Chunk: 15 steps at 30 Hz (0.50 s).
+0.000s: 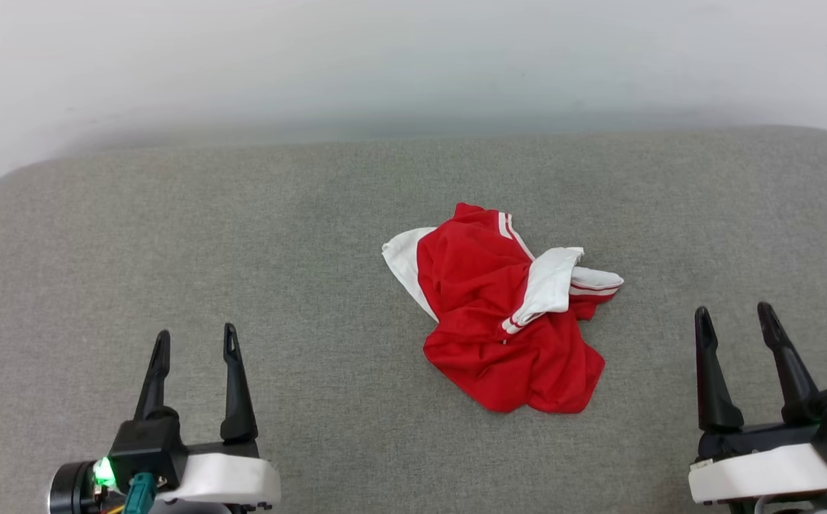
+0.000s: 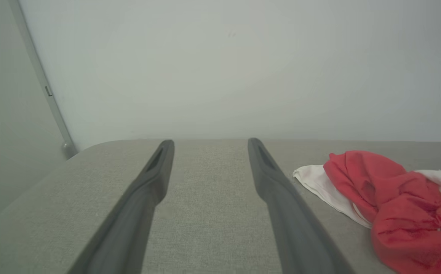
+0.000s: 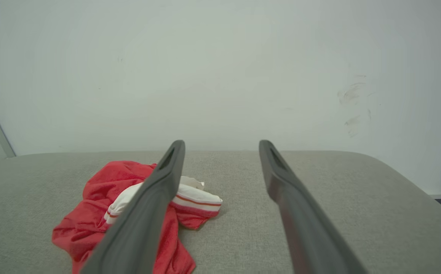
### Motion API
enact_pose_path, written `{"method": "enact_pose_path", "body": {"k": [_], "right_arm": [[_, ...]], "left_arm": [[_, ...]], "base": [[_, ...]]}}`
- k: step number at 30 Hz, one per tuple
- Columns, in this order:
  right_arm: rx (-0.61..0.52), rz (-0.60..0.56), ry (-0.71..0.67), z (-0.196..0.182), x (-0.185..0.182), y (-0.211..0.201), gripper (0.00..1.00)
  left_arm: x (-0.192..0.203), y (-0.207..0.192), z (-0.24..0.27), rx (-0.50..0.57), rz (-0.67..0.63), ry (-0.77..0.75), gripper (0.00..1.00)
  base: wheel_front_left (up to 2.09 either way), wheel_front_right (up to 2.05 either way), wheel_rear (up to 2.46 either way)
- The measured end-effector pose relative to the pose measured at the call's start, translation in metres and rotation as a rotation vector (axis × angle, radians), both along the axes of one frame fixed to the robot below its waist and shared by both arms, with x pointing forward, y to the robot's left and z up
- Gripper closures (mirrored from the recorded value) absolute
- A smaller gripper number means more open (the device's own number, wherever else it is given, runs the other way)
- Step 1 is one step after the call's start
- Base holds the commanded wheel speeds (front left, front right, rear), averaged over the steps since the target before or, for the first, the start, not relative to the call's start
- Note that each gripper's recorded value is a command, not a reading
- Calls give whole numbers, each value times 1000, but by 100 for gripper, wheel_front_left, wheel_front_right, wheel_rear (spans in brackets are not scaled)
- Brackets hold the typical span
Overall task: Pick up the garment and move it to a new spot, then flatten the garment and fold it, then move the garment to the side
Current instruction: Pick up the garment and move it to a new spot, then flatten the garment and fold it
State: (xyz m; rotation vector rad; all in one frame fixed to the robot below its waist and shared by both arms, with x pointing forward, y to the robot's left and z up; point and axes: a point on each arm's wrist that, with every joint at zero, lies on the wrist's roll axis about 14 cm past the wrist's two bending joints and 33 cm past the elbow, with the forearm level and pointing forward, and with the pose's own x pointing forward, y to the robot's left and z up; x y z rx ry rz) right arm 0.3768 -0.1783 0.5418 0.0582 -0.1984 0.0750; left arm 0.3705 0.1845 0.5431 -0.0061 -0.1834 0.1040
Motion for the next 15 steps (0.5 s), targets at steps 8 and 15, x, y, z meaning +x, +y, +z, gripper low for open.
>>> {"method": "enact_pose_path", "body": {"k": [8, 15], "right_arm": [[8, 1, 21, -6, -17, 0, 0], [16, 2, 24, -7, -24, 1, 0]], "left_arm": [[-17, 0, -7, -8, -2, 16, 0], [-26, 1, -13, -7, -5, 30, 0]], "base": [[0, 0, 0], [0, 0, 0]]}}
